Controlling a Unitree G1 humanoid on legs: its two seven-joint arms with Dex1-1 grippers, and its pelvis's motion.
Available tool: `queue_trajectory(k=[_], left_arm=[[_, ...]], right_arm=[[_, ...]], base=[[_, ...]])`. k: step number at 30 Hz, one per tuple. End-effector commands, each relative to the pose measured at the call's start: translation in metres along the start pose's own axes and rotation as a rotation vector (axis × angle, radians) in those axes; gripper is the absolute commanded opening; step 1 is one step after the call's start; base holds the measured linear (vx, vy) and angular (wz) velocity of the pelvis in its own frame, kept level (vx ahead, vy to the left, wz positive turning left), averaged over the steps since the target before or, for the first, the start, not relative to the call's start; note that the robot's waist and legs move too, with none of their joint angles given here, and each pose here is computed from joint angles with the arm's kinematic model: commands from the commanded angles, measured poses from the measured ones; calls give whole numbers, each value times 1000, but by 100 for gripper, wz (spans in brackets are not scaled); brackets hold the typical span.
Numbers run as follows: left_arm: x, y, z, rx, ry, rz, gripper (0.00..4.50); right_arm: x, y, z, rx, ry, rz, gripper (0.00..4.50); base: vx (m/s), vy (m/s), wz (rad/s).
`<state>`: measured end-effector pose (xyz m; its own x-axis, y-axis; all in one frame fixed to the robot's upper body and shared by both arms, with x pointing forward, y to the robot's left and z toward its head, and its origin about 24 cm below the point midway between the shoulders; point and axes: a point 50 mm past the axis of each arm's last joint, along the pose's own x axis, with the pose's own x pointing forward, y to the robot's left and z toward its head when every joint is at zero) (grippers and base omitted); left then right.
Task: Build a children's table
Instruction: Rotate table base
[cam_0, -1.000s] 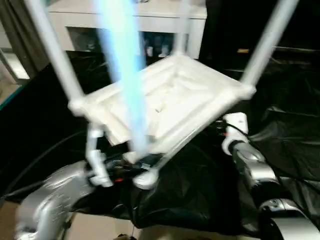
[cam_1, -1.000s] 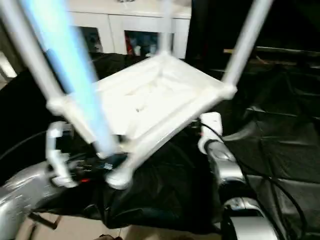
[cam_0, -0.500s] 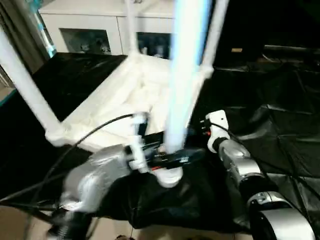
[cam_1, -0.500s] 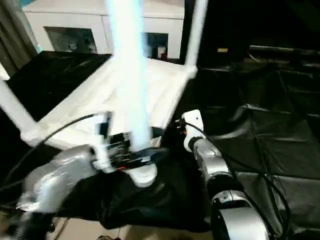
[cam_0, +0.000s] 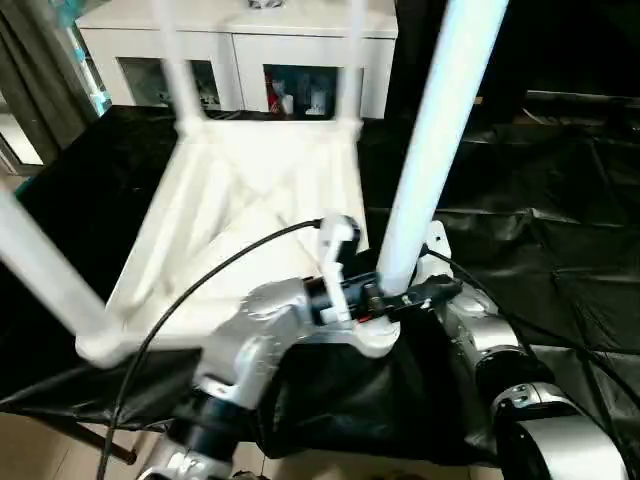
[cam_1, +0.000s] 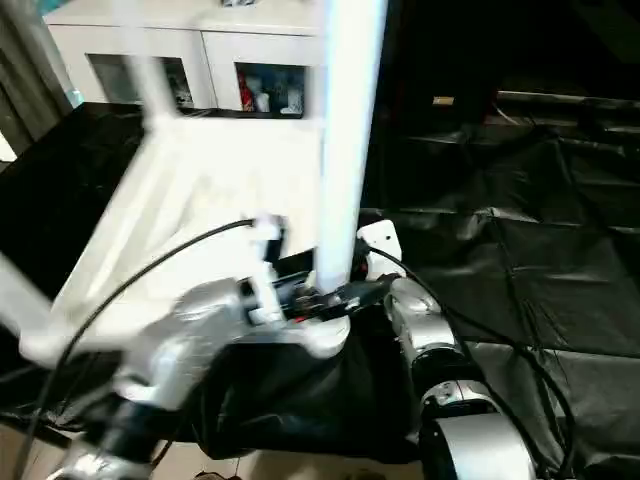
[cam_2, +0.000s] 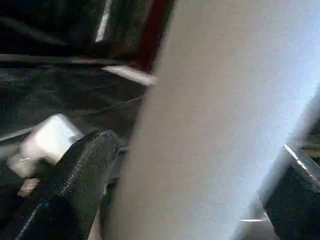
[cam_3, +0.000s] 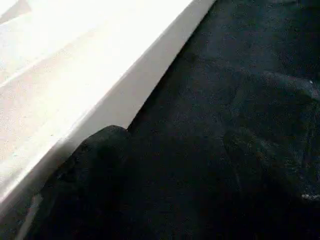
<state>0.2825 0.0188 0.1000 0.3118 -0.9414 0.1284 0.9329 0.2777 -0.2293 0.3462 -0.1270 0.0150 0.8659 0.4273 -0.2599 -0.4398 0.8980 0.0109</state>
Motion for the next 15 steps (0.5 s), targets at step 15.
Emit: queue_trajectory(k=[15], left_arm=[[-72, 23, -19, 155, 347, -80, 406]], right_arm=[[-38, -56, 19, -154, -38, 80, 364]], base=[[0, 0, 0]])
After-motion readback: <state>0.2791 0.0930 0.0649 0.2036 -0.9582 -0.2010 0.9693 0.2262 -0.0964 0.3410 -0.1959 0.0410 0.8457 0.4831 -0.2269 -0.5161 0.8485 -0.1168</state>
